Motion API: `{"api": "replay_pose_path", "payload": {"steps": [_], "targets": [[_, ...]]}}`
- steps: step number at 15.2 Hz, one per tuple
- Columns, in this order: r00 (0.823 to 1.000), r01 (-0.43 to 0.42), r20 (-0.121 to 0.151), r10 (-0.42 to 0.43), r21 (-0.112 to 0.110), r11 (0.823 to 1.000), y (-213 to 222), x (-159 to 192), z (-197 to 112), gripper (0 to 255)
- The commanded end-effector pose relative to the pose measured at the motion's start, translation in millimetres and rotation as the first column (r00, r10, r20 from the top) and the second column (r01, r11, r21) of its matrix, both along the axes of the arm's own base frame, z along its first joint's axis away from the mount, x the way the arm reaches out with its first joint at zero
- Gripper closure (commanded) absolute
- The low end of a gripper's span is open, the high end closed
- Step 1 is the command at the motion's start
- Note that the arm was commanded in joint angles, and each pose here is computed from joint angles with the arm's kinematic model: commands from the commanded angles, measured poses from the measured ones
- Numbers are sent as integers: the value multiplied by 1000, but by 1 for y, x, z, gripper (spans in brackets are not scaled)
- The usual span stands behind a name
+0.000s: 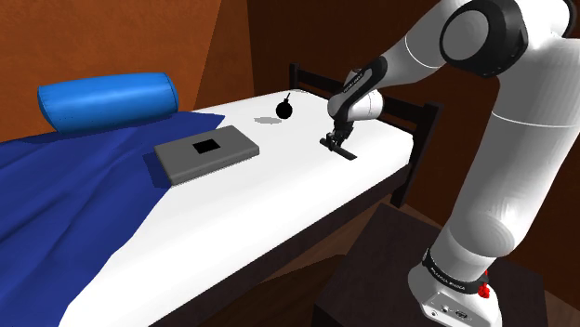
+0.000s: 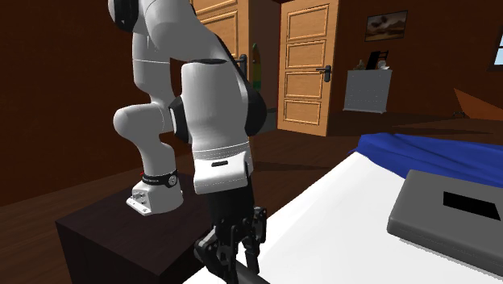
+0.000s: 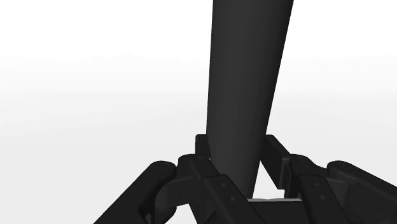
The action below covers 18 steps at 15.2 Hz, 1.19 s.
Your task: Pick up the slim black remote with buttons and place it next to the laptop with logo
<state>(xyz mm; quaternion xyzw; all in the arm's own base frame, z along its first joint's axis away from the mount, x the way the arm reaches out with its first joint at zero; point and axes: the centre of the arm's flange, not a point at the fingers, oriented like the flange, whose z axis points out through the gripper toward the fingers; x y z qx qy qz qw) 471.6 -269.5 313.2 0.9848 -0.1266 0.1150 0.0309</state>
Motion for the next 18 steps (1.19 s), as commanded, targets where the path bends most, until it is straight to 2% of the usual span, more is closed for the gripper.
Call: {"api": "replay_pose_path", "payload": {"steps": [1,7,18], "targets": [[1000,5,-11,-5,2,1000,-2,-2,-6,255],[1000,5,-11,-5,2,1000,-2,-3,-5,255],[1000,5,-11,-5,2,1000,-2,-3,53,255]]}}
